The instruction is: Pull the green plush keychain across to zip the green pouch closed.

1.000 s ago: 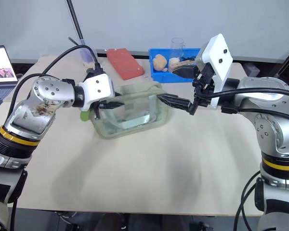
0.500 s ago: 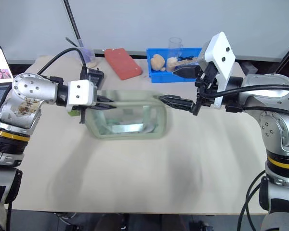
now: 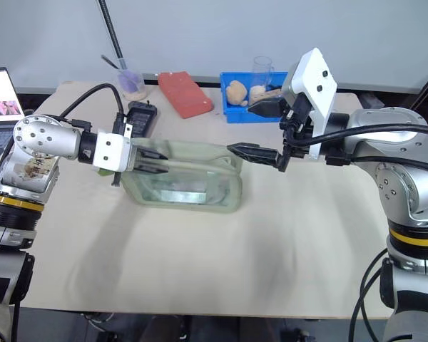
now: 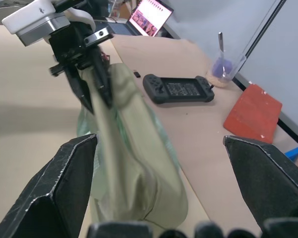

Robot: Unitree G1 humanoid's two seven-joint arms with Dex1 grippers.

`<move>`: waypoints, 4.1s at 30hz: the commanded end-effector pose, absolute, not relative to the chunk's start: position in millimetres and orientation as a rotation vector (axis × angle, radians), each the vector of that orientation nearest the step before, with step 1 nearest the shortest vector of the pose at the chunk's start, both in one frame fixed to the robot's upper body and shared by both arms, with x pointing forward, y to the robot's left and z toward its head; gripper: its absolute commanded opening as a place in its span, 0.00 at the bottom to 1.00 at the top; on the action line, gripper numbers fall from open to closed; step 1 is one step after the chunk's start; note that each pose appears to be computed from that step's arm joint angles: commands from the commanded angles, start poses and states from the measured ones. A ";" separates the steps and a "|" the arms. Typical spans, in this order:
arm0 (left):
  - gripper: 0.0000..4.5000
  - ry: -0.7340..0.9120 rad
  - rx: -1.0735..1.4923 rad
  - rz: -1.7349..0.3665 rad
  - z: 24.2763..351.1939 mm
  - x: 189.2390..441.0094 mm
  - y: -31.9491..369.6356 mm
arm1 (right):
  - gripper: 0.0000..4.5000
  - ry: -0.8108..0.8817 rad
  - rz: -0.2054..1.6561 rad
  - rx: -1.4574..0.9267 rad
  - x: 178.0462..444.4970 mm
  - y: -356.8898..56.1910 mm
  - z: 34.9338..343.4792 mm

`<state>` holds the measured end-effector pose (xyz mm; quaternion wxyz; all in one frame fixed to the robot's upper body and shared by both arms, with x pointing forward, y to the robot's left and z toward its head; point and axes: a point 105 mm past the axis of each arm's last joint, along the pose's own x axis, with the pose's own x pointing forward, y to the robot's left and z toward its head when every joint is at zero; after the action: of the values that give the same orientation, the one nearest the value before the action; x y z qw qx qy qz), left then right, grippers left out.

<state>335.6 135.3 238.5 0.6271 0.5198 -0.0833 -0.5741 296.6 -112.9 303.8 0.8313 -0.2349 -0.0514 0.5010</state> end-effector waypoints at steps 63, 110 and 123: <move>0.16 0.057 -0.207 -0.612 225.5 297.9 250.2 | 0.00 -0.066 1.114 -0.627 323.4 -100.7 234.2; 0.87 0.080 0.381 -0.780 224.8 313.9 220.7 | 0.00 -0.076 1.104 -0.625 327.4 -98.2 235.5; 0.00 0.060 0.360 -0.780 216.1 324.5 220.7 | 0.09 -0.082 1.128 -0.607 322.7 -94.8 243.7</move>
<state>323.2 222.9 203.6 0.9102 0.1572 0.0522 -0.3795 328.5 -98.6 220.8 0.8057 -0.2764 -0.0010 0.5239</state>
